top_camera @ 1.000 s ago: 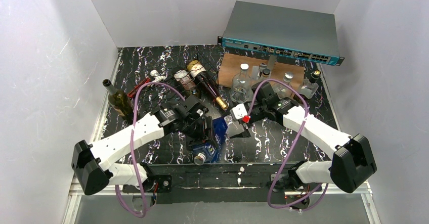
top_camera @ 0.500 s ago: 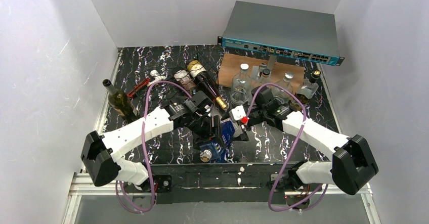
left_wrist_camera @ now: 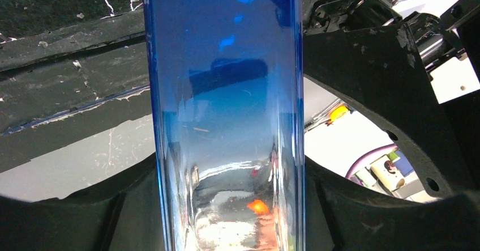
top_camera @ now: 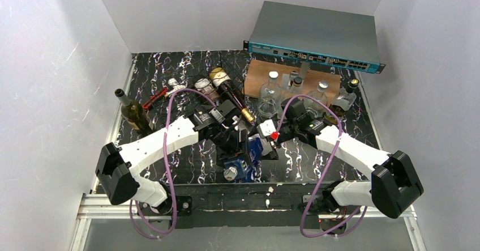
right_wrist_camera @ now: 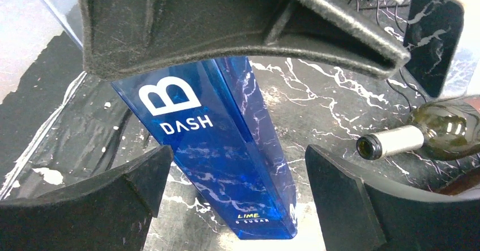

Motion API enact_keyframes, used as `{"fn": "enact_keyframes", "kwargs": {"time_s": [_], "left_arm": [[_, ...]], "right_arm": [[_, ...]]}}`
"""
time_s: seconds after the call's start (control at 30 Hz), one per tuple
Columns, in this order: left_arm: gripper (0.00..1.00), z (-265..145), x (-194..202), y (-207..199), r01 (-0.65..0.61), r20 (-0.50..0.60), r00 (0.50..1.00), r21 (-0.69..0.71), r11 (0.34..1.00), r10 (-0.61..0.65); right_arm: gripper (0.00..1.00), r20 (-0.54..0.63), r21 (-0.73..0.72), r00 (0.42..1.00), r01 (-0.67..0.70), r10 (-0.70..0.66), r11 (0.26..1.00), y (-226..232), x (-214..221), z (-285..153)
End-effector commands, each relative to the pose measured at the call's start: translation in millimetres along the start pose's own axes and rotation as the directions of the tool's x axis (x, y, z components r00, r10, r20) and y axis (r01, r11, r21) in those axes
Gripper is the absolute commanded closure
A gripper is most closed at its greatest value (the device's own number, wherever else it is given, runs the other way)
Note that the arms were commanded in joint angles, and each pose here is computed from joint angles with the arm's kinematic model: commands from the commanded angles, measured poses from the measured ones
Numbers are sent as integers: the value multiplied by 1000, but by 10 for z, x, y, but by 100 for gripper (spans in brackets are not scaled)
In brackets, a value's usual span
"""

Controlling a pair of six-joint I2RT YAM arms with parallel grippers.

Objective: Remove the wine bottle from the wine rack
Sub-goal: Place the wine bottle at the center of the board.

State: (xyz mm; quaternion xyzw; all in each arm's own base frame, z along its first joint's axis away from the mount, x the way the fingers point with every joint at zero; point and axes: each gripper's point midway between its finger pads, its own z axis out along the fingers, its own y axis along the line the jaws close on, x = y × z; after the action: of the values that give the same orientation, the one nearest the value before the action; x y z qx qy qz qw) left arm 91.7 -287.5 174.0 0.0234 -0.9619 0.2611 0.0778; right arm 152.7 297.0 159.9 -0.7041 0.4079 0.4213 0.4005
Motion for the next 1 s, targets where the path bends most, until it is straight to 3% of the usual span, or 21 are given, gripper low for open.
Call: {"fn": "enact_keyframes", "kwargs": {"time_s": [0.0, 0.77, 0.87, 0.97], "left_arm": [[100, -257, -69, -507, -111, 43, 994, 195, 974, 105], [100, -314, -170, -673, -85, 34, 996, 254, 963, 79], [100, -305, -177, -656, -84, 34, 996, 257, 963, 78], [100, -289, -186, -636, -81, 34, 997, 258, 963, 75]], "right_arm": [[2, 77, -90, 997, 33, -26, 995, 190, -220, 20], [2, 49, 43, 999, -17, 14, 999, -63, -32, 90], [6, 41, 53, 999, -5, 3, 999, -79, 4, 93], [18, 36, 41, 999, 13, -15, 999, -60, 38, 103]]}}
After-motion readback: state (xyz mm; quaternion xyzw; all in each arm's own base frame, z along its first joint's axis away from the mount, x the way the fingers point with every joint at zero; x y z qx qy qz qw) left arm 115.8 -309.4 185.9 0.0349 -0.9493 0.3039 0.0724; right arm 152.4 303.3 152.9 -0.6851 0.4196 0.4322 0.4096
